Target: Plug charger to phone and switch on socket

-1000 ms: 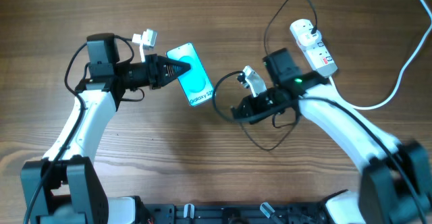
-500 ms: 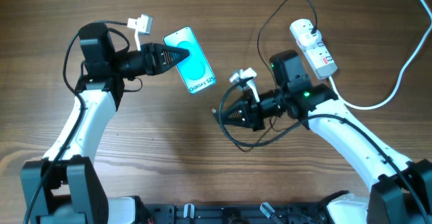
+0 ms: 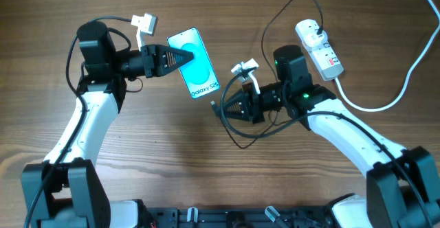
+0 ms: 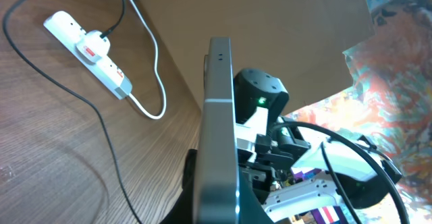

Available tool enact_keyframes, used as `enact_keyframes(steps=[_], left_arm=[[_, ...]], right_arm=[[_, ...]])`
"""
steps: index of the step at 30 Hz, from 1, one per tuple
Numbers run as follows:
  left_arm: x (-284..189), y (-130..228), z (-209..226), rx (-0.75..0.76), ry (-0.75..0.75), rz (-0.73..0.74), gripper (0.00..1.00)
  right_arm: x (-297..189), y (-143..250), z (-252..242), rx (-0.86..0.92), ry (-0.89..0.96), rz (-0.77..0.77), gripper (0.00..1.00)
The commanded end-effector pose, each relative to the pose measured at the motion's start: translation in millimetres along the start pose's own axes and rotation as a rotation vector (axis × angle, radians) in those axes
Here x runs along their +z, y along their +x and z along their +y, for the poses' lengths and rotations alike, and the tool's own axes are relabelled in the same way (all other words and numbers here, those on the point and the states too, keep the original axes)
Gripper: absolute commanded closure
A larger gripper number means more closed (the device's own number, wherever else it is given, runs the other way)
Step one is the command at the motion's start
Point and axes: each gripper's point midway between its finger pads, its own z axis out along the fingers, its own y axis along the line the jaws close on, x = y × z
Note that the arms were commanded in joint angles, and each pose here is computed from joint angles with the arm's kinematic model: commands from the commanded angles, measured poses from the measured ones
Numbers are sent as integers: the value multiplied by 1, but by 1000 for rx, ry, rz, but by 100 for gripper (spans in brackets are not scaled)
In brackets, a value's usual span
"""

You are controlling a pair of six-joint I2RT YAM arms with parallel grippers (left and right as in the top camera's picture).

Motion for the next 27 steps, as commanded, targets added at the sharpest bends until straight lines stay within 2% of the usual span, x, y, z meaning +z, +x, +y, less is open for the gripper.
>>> enact_keyframes(steps=[1,27], left_arm=[[-1,1,-10,18,36,28,96],[-1,1,-10,18,33,27,96]], right_arm=[[0,2,4,67,-66,9,96],[1,-14,-5,120,-4,-36,96]])
